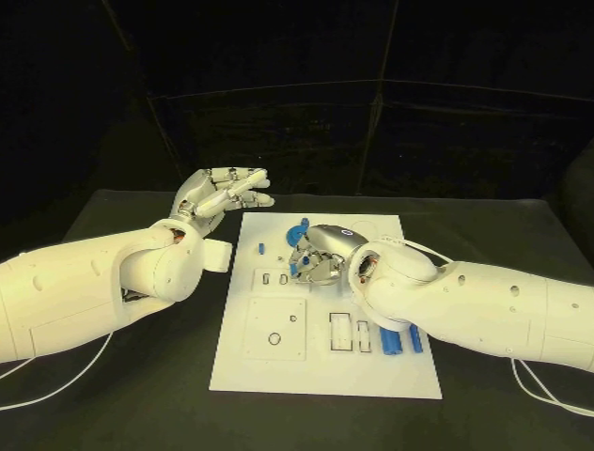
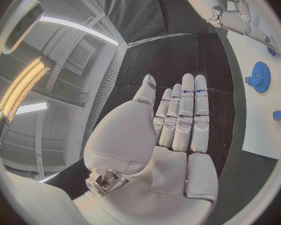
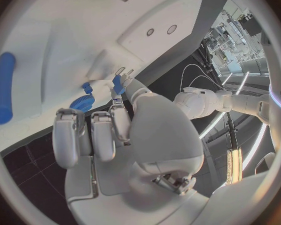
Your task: Assemble the parts on the task board
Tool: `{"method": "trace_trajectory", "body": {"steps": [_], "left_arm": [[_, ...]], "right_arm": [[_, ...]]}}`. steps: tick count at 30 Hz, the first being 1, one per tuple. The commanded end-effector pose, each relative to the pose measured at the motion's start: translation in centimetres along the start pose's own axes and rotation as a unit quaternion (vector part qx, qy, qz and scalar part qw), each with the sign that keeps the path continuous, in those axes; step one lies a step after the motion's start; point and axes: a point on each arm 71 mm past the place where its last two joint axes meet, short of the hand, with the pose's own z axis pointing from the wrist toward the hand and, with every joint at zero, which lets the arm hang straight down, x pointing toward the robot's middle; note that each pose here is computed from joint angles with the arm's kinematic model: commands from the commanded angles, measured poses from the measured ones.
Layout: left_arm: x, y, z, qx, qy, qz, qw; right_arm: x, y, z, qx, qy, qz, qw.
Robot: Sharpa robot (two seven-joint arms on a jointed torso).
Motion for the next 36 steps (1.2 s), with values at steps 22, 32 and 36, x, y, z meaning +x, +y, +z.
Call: {"method": "trace_trajectory", "body": {"steps": [22, 32, 36], "left_arm": [[0.32, -0.06, 0.22, 0.002, 0.009, -0.002, 1.0], [0.31, -0.05, 0.23, 0.002, 0.01, -0.003, 1.0], [0.29, -0.04, 0.23, 0.001, 0.009, -0.002, 1.0]], "right_arm": [[1.2, -0.1, 0.7, 0.013, 0.024, -0.032, 0.999], [1.4, -0.1, 0.7, 0.018, 0.034, -0.039, 0.998], [1.5, 0.0, 0.7, 0.018, 0.039, -0.041, 0.998]]}}
